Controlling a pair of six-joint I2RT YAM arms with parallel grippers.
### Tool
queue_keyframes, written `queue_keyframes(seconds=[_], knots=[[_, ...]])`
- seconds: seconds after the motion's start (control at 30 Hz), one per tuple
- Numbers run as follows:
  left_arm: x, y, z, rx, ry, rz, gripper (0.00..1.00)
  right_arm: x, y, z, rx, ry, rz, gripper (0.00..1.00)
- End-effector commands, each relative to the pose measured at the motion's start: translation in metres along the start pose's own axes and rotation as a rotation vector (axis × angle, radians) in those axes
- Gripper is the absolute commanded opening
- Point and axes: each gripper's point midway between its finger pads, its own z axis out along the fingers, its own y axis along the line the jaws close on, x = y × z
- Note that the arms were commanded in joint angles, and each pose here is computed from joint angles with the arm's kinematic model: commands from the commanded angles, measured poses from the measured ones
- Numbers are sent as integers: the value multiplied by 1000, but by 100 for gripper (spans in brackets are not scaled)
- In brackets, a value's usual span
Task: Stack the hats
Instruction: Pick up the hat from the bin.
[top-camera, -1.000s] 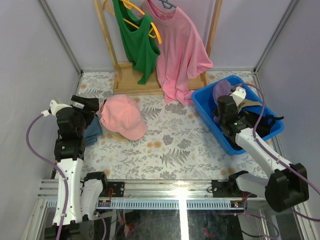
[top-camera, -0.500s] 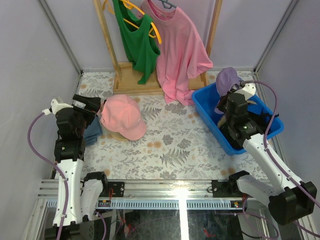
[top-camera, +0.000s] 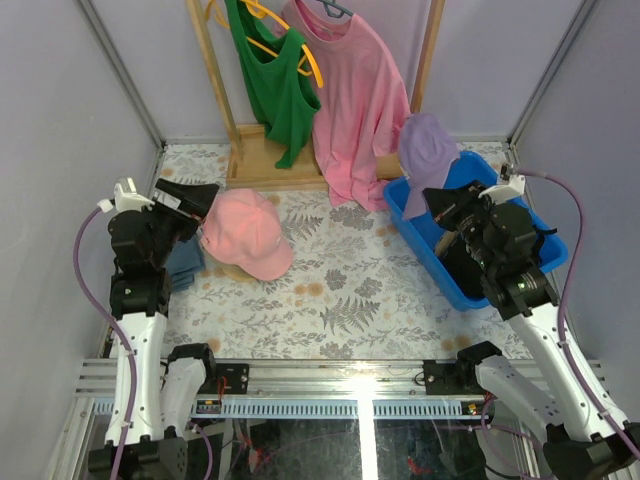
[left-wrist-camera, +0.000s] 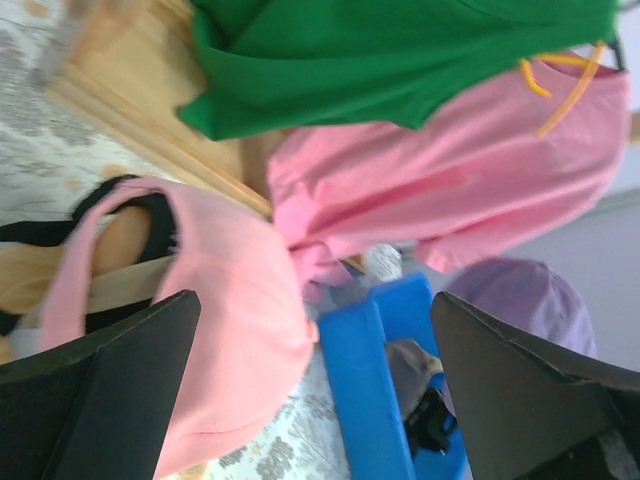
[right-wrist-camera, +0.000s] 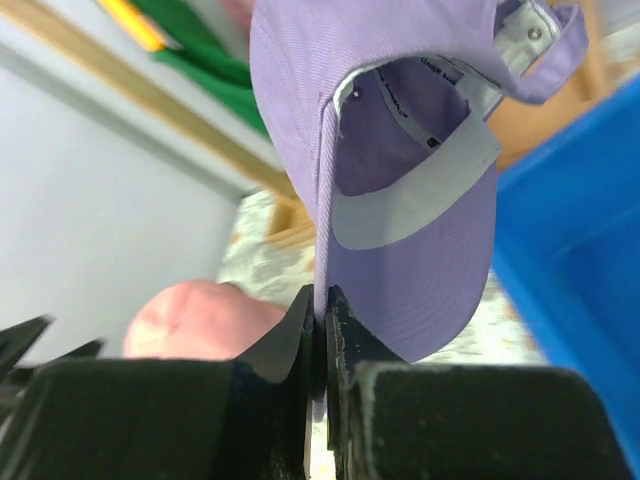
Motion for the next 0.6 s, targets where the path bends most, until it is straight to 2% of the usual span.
queue_keyframes(seconds=[0.0, 0.23, 0.57], knots=[[7, -55, -8, 273, 89, 9, 100, 7, 68, -20, -332, 102, 166, 0], [27, -87, -19, 468, 239, -47, 100, 19, 126, -50, -699, 272, 360, 0], [46, -104, -34, 632, 377, -132, 100, 14, 168, -90, -1019, 397, 524, 0]])
